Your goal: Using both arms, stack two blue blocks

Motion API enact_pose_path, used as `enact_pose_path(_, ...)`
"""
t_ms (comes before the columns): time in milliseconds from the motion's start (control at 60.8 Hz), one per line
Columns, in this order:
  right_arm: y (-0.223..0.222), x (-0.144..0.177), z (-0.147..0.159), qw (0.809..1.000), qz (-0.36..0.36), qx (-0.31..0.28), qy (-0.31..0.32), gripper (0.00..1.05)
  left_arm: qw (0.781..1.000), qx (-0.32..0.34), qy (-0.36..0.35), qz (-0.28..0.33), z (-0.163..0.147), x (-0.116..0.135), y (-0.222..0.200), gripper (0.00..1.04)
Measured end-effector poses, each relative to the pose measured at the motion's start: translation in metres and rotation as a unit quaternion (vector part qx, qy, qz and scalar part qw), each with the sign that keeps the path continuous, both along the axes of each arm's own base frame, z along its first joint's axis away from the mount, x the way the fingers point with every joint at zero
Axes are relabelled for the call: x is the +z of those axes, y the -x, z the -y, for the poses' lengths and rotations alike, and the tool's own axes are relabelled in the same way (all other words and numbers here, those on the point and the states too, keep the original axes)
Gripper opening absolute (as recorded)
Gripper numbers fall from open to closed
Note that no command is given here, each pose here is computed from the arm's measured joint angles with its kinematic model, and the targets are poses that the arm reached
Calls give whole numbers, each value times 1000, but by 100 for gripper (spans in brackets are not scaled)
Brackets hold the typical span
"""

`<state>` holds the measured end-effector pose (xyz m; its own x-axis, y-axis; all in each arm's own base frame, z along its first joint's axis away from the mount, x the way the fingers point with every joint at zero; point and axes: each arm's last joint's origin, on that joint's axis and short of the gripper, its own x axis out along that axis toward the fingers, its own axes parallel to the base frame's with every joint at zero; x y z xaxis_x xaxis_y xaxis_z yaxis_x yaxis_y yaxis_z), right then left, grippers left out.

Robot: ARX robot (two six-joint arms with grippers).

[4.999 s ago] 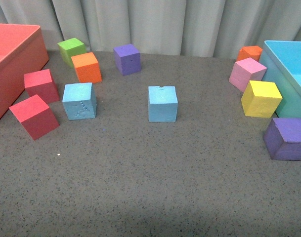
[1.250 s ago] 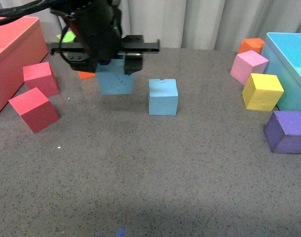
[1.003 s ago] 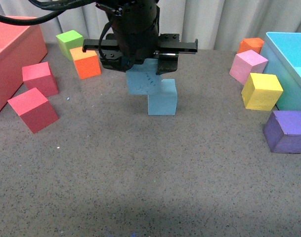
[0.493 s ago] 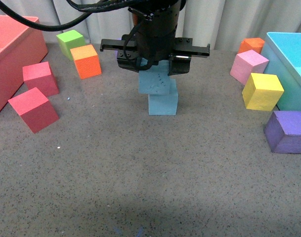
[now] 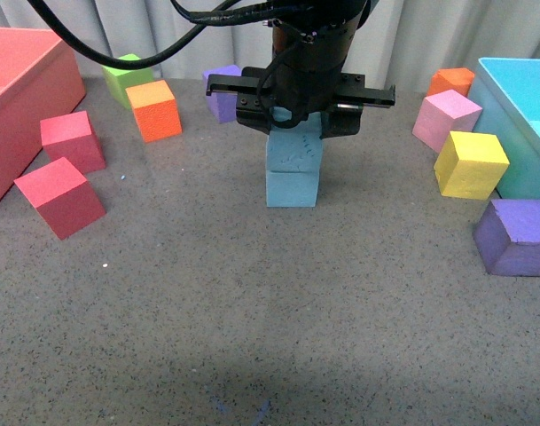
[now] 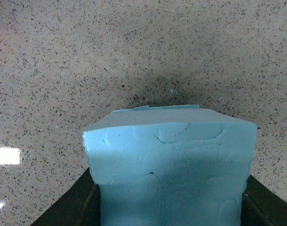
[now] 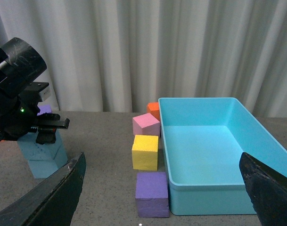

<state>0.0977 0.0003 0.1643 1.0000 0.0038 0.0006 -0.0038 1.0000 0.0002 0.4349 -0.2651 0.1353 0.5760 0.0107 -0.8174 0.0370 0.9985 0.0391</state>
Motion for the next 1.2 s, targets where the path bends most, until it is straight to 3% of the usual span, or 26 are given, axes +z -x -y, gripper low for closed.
enact_pose_path(197, 0, 0, 0, 1000, 0, 0, 0, 95, 1000, 6, 9, -4, 1, 0, 1, 49)
enact_pose_path(526, 0, 0, 0, 1000, 0, 0, 0, 95, 1000, 8, 13, -4, 2, 0, 1, 100)
enact_pose_path(756, 0, 0, 0, 1000, 0, 0, 0, 95, 999, 15, 28, 6, -2, 7, 1, 98)
enact_pose_path(1118, 0, 0, 0, 1000, 0, 0, 0, 95, 994, 26, 100, 46, -21, 49, 19, 98)
enact_pose_path(1151, 0, 0, 0, 1000, 0, 0, 0, 95, 993, 26, 95, 61, -22, 49, 19, 97)
enact_pose_path(1200, 0, 0, 0, 1000, 0, 0, 0, 95, 987, 29, 74, 141, -27, 47, 20, 90)
